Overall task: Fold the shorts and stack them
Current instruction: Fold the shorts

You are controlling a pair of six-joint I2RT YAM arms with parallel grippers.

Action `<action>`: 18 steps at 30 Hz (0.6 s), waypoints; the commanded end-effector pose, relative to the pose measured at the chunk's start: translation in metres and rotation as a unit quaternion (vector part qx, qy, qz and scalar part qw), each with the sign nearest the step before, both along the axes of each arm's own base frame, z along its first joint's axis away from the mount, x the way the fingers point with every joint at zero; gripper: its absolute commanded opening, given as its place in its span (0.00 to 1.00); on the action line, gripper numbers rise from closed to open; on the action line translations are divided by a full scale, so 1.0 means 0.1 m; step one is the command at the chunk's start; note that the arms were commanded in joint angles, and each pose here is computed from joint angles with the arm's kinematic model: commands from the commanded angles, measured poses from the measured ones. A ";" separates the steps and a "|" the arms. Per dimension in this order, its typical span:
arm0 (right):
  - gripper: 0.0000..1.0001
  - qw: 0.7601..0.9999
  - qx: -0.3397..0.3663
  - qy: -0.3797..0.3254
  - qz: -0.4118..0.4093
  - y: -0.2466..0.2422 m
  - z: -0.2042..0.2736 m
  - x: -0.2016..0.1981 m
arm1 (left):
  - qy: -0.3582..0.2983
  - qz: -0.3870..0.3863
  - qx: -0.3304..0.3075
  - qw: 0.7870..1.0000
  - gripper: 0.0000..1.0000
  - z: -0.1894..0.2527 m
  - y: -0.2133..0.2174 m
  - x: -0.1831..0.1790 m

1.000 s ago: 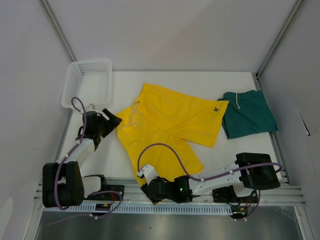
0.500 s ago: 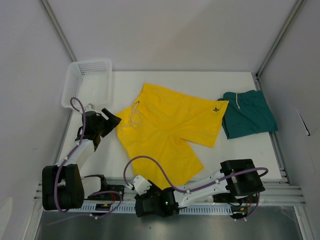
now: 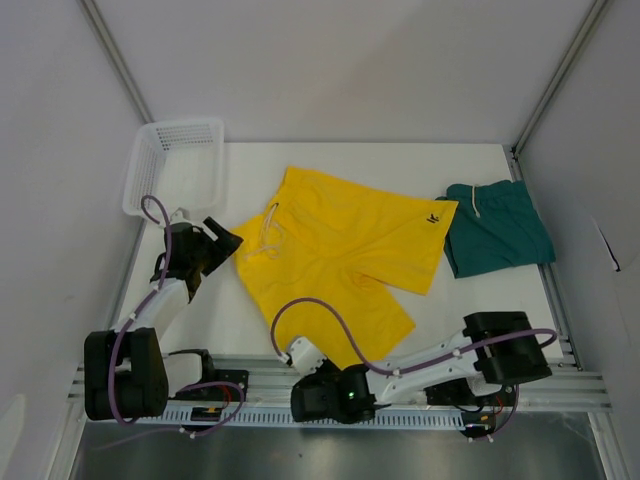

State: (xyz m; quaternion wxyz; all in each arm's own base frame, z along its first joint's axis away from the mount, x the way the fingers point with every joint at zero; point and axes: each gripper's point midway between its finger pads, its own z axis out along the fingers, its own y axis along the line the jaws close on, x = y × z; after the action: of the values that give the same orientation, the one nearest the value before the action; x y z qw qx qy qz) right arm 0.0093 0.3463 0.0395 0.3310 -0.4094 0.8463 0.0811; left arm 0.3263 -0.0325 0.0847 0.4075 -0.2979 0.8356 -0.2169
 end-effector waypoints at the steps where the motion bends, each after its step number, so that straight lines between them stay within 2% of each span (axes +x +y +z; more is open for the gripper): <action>1: 0.00 0.995 0.091 0.018 -0.034 0.02 0.39 0.14 | -0.011 0.004 0.001 1.000 0.83 0.03 0.03 0.05; 3: 0.00 0.992 0.111 0.028 -0.054 -0.14 0.48 0.26 | -0.013 0.003 0.001 1.000 0.83 0.04 0.03 0.07; 5: 0.00 0.989 0.122 0.035 -0.072 -0.30 0.47 0.36 | -0.014 0.002 -0.001 1.000 0.79 0.03 0.02 0.07; 6: 0.00 0.984 0.156 0.052 -0.071 -0.30 0.62 0.36 | -0.012 0.003 -0.003 1.000 0.78 0.01 0.03 0.07; 9: 0.00 0.976 0.191 0.073 -0.079 -0.47 0.69 0.44 | -0.011 -0.001 -0.011 1.000 0.70 -0.03 0.00 0.08; 18: 0.00 0.969 0.207 0.079 -0.112 -0.77 0.69 0.62 | 0.005 0.001 -0.042 0.999 0.59 -0.20 -0.06 0.14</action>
State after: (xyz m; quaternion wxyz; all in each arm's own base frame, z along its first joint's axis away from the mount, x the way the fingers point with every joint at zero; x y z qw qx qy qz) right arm 0.0681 0.2721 0.1077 0.3489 -0.2436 0.8720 0.2418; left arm 0.3316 -0.0376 0.0602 0.3790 -0.3114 0.8406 -0.2296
